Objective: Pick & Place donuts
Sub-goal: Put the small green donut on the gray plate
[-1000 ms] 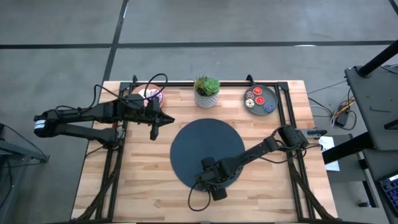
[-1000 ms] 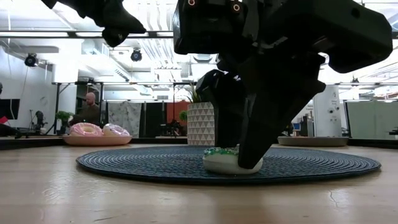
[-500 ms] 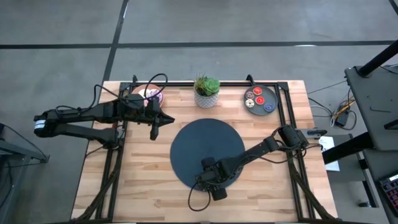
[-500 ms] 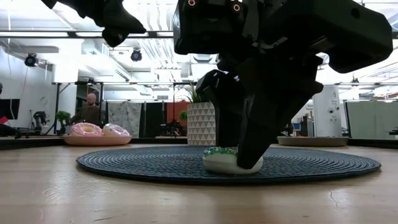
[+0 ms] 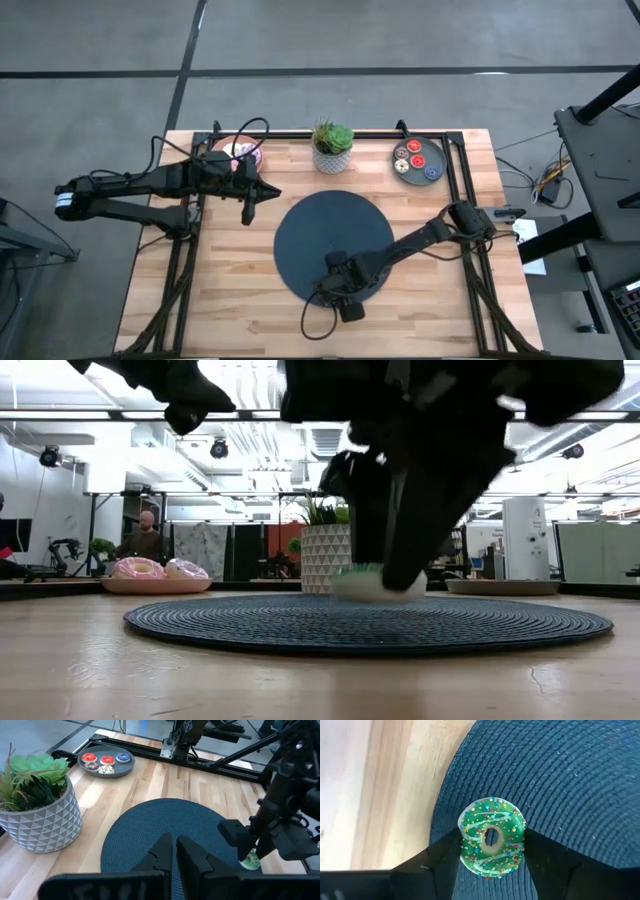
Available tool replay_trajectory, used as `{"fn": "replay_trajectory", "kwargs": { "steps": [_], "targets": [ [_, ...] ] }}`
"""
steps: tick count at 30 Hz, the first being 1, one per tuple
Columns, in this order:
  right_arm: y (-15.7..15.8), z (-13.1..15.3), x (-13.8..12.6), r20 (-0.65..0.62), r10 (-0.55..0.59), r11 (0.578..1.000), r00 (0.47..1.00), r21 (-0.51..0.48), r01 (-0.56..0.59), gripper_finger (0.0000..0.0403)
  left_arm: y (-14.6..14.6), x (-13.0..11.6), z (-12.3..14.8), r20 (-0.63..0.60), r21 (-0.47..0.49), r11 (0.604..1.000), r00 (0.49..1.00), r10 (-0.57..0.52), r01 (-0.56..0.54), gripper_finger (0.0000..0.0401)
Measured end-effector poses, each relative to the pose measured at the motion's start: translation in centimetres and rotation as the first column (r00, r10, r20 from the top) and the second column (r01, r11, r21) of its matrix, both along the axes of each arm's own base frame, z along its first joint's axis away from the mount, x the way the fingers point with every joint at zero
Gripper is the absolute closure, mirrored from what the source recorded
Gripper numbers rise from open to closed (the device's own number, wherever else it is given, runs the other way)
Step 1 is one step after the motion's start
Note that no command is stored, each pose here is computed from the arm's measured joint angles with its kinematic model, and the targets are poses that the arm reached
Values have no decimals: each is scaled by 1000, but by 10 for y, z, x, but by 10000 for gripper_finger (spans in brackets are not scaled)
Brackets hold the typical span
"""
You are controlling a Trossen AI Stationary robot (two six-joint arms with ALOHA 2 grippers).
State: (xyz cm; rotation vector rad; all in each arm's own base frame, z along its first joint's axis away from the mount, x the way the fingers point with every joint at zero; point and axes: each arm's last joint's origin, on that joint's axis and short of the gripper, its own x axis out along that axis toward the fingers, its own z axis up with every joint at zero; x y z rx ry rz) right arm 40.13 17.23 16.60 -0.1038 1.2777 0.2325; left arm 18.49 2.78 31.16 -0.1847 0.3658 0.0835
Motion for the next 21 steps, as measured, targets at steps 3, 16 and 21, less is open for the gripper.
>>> {"fn": "replay_trajectory", "kwargs": {
  "steps": [3,16,21],
  "targets": [
    [0,12,1,-22,-24,1000,999,-2,24,204,0,0,0,0,-4,1000,1000,2,-2,401],
    [-37,70,9,-110,-187,982,976,-28,185,204,0,0,0,5,-20,1000,1000,8,-8,401],
    [-67,85,6,-96,-219,976,971,-30,217,206,0,-1,1,11,-19,1000,1000,8,-8,401]
  ]
}}
